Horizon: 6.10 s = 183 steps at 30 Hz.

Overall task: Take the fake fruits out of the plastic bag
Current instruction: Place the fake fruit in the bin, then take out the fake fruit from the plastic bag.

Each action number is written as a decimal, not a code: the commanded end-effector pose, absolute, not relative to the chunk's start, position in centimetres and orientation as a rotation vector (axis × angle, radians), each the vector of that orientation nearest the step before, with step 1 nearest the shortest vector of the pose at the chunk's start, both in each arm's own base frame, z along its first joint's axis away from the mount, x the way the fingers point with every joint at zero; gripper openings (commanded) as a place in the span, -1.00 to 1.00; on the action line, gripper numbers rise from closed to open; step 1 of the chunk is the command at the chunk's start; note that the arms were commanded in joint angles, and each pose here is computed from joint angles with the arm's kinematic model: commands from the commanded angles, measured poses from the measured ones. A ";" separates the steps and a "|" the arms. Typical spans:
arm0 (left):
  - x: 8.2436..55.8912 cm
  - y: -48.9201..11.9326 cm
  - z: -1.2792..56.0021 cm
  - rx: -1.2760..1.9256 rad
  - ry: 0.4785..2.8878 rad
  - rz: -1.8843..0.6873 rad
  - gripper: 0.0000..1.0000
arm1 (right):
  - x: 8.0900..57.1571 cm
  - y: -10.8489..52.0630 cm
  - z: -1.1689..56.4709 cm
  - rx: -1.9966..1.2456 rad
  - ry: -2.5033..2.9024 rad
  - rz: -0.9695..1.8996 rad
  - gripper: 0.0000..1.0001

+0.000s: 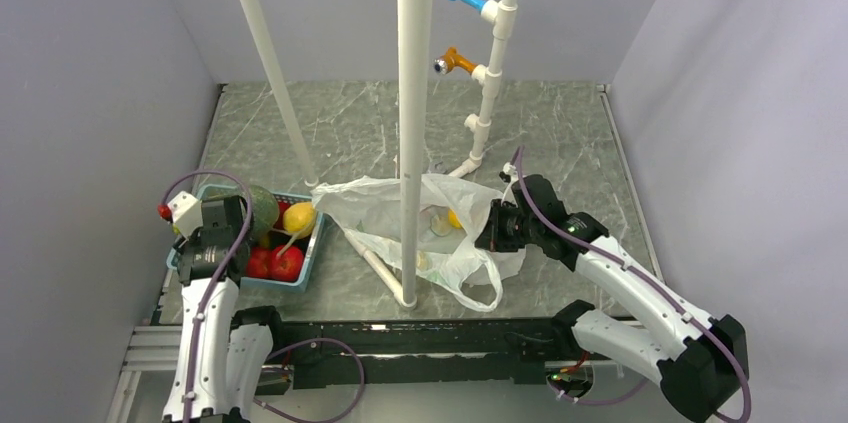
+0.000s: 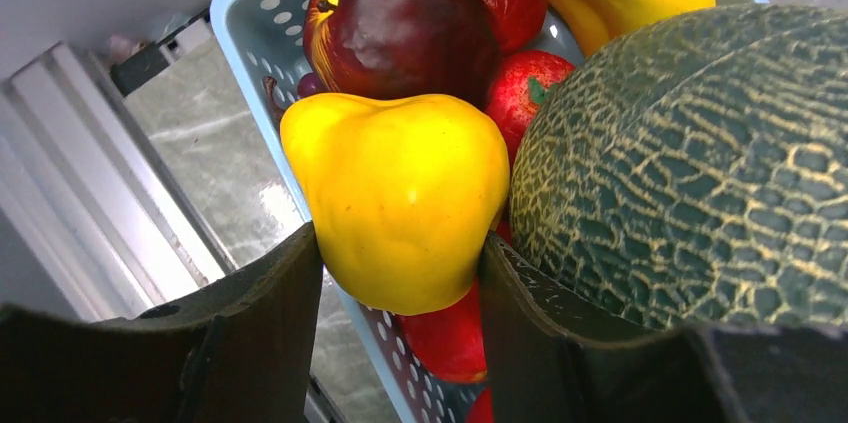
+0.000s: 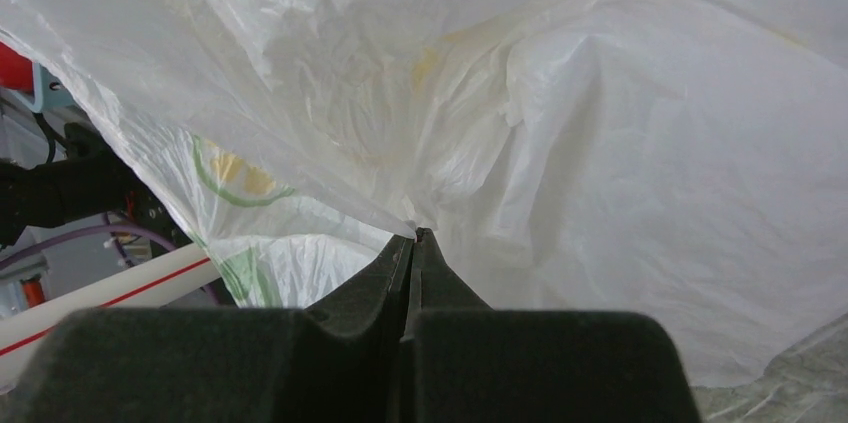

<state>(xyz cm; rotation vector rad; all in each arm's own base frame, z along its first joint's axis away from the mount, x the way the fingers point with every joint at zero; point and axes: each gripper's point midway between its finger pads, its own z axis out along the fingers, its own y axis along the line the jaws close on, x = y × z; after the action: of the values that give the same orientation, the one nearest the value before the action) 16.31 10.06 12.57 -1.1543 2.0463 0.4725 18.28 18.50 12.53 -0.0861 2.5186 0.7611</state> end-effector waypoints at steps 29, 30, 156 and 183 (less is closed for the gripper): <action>17.6 9.8 18.5 -1.063 1.980 0.394 0.86 | 19.3 21.0 13.7 -0.126 2.515 0.887 -1.00; 17.5 9.8 19.0 -1.063 1.968 0.392 0.87 | 19.3 21.0 13.6 -0.124 2.517 0.887 -1.00; 22.8 -31.3 18.9 0.270 1.969 -0.891 0.51 | 16.9 27.6 28.0 -0.474 1.907 1.544 -1.00; 23.9 -35.3 15.1 0.359 2.073 -0.925 0.45 | 15.2 19.5 17.7 -0.211 2.258 0.972 -1.00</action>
<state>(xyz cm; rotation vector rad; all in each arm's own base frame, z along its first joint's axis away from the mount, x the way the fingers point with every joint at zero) 22.50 -32.71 11.93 0.3399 2.1658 -0.8530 14.96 22.30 19.82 -0.2746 2.1909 1.1640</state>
